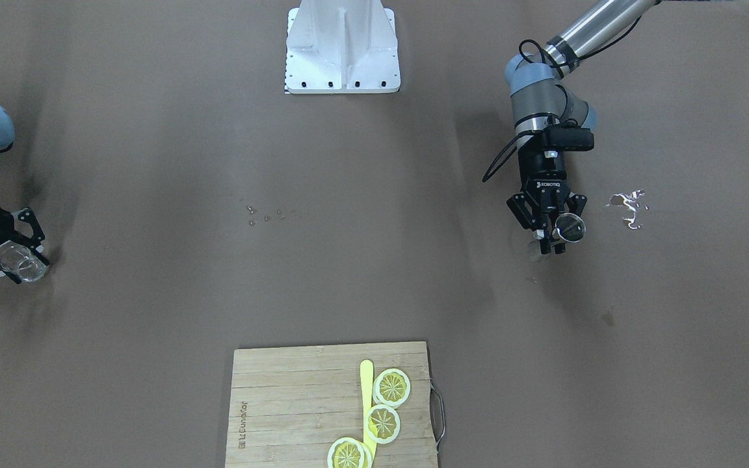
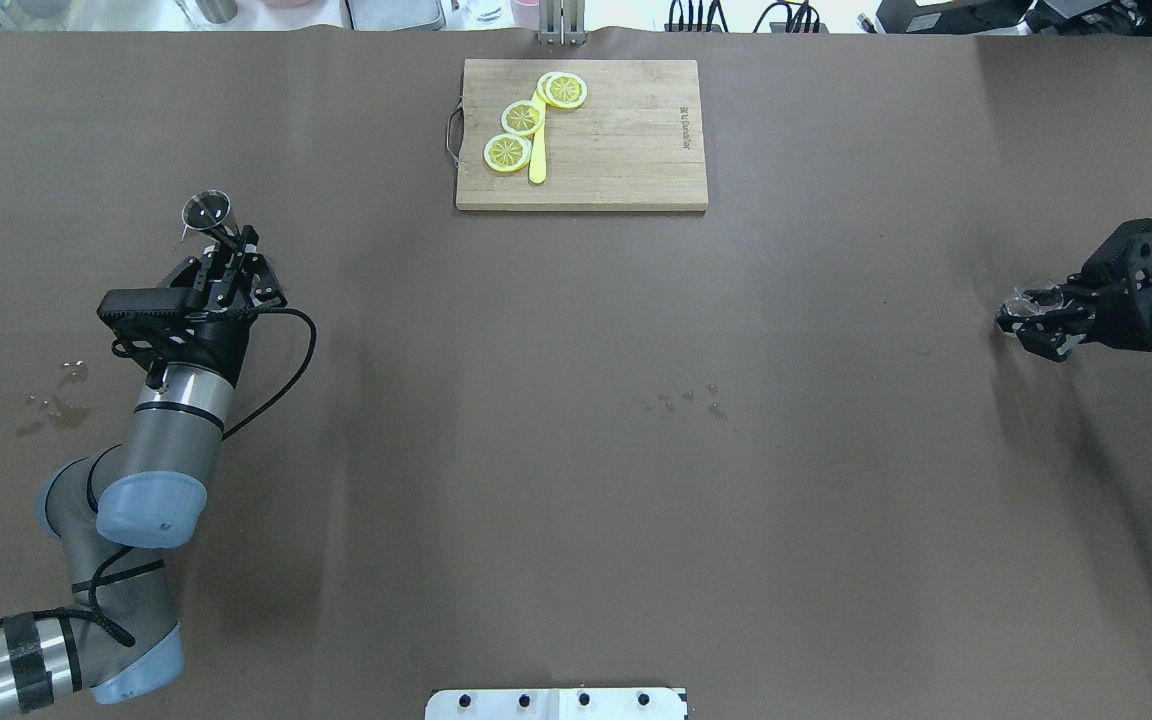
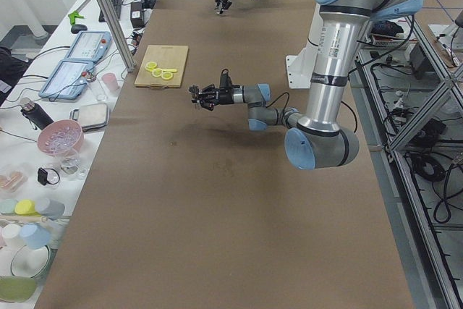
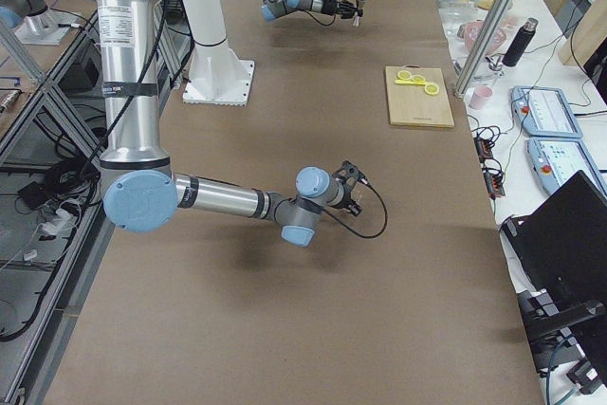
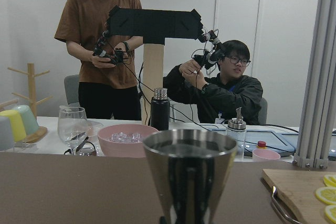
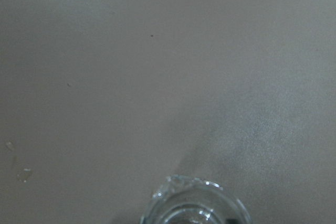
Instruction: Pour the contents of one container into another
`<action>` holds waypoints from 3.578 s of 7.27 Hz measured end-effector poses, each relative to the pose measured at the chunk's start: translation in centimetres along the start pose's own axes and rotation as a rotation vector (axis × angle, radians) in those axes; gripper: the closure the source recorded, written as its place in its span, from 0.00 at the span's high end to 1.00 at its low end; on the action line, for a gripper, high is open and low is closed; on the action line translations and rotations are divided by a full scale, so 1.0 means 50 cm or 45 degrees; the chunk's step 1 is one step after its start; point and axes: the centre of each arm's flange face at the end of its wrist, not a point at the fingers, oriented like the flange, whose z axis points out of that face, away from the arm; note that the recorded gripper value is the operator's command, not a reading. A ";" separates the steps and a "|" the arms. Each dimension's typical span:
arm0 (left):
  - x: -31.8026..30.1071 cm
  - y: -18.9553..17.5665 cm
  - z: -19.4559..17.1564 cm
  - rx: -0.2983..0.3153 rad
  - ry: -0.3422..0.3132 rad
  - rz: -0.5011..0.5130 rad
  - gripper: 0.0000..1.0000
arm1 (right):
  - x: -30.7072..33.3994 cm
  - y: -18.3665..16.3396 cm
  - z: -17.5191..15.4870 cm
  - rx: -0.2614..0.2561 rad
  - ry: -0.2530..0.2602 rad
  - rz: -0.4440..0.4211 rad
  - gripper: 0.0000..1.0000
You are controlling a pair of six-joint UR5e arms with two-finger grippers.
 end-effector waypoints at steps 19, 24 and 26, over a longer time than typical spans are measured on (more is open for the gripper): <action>-0.059 0.105 0.039 -0.003 -0.164 -0.029 0.00 | 0.050 0.085 -0.138 -0.036 -0.017 0.093 1.00; -0.061 0.109 0.040 -0.006 -0.174 -0.018 0.14 | 0.071 0.058 -0.227 -0.308 -0.053 0.373 1.00; -0.059 0.110 0.041 -0.008 -0.177 -0.011 0.28 | 0.058 0.038 -0.275 -0.435 -0.008 0.512 1.00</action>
